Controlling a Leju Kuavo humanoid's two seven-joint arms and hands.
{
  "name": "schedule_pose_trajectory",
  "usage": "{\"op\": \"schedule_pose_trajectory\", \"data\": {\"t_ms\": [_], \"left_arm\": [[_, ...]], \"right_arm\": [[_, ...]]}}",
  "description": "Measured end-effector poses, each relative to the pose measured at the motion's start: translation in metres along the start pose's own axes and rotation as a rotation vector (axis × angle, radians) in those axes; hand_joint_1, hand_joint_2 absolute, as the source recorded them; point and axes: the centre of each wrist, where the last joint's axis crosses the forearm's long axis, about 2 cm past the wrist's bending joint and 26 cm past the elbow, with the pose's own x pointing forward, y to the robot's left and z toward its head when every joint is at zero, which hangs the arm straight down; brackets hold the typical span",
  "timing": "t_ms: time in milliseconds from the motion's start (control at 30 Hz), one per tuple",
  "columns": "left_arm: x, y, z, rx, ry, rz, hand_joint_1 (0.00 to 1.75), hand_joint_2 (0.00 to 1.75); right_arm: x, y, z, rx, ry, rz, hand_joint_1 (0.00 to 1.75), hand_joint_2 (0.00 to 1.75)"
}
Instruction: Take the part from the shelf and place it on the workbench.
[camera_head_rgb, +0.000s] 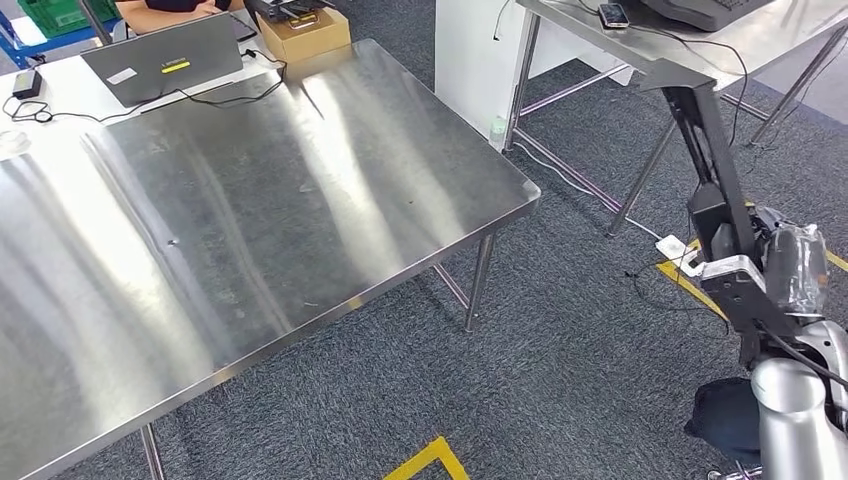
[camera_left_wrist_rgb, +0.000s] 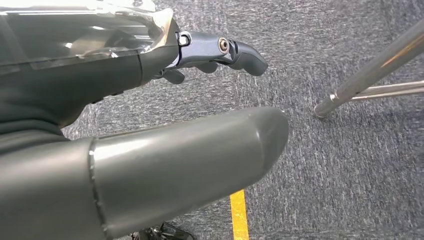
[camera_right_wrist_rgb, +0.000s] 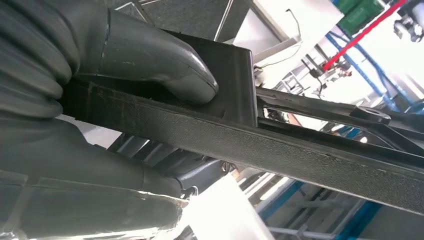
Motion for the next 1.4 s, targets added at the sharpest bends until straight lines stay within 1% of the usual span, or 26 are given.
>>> {"op": "schedule_pose_trajectory", "data": {"t_ms": [267, 367, 533, 733, 900, 1167, 1400], "left_arm": [[0.000, -0.001, 0.001, -0.009, -0.002, -0.002, 0.00, 0.00], [-0.001, -0.002, 0.001, -0.006, 0.001, 0.003, 0.00, 0.00], [0.001, -0.002, 0.000, 0.001, 0.003, 0.016, 0.00, 0.00], [0.000, -0.001, 0.000, 0.005, 0.009, 0.018, 0.00, 0.00], [-0.001, 0.000, 0.001, 0.009, 0.013, 0.019, 0.00, 0.00], [0.001, 0.002, -0.001, 0.015, 0.005, 0.020, 0.00, 0.00], [0.002, 0.001, -0.001, 0.012, 0.003, 0.023, 0.00, 0.00]], "right_arm": [[0.018, 0.014, -0.019, 0.018, -0.060, -0.015, 1.75, 1.75], [0.030, 0.027, -0.033, 0.044, -0.099, -0.029, 1.75, 1.75], [0.057, 0.050, -0.067, 0.074, -0.161, -0.048, 1.75, 1.75], [0.077, 0.067, -0.087, 0.102, -0.202, -0.065, 1.75, 1.75], [0.082, 0.077, -0.093, 0.127, -0.204, -0.068, 1.75, 1.75], [0.088, 0.085, -0.101, 0.147, -0.206, -0.067, 1.75, 1.75], [0.084, 0.089, -0.102, 0.164, -0.194, -0.057, 1.75, 1.75]]}}
